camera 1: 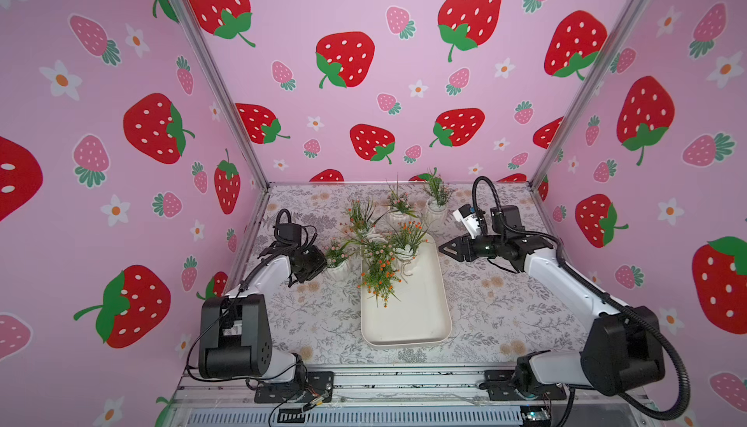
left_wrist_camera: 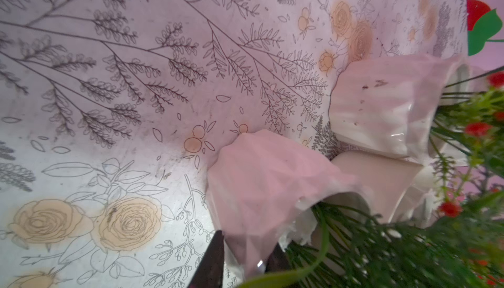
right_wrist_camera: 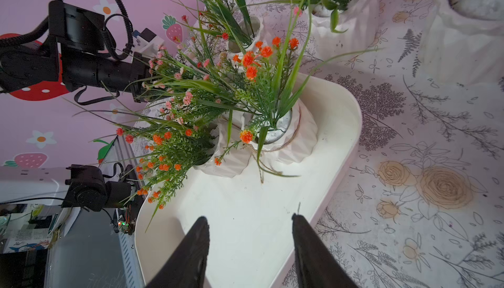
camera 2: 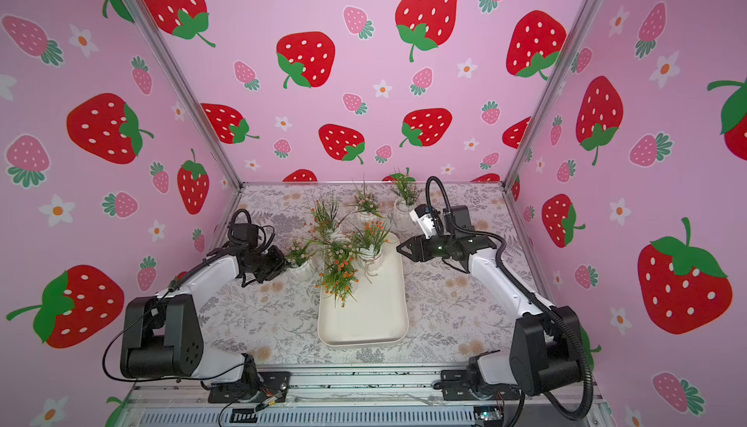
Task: Put the potted gypsophila into the storage box
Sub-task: Pick up the baby's breath potted plant from the center of the board.
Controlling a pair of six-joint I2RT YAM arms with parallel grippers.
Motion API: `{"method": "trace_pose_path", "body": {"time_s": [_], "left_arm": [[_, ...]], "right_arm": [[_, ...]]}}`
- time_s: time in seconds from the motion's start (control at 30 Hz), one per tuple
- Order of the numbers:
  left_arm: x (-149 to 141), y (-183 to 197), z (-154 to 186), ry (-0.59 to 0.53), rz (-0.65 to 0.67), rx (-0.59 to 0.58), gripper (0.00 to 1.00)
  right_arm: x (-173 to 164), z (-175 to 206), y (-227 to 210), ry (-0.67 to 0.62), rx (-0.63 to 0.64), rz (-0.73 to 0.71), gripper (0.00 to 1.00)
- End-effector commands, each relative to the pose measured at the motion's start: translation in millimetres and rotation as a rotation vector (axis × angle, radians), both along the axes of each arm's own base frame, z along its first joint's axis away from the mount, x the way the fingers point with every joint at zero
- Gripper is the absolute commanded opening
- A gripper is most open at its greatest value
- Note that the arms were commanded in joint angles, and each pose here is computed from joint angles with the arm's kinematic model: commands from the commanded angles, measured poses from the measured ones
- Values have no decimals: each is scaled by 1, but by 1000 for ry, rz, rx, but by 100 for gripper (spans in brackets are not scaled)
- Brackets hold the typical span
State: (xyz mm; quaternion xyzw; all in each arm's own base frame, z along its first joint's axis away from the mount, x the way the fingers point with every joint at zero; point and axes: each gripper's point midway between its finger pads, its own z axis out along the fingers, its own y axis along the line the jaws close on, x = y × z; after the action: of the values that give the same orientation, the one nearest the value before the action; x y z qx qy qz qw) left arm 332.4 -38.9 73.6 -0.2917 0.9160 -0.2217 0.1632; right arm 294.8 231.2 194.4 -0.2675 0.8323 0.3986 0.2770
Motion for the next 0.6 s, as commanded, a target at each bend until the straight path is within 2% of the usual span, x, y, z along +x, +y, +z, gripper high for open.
{"method": "trace_pose_path", "body": {"time_s": [0.0,0.27,0.57], "left_arm": [[-4,3,-1,31,0,32,22],[-7,-1,1,40,-22,35,13],[-9,-2,38,-30,-47,54,8]], "right_arm": [[-4,2,-5,-35,-20,0,51],[-2,-3,-8,-28,-42,-18,51],[-1,-5,-8,-16,-41,-22,51]]}}
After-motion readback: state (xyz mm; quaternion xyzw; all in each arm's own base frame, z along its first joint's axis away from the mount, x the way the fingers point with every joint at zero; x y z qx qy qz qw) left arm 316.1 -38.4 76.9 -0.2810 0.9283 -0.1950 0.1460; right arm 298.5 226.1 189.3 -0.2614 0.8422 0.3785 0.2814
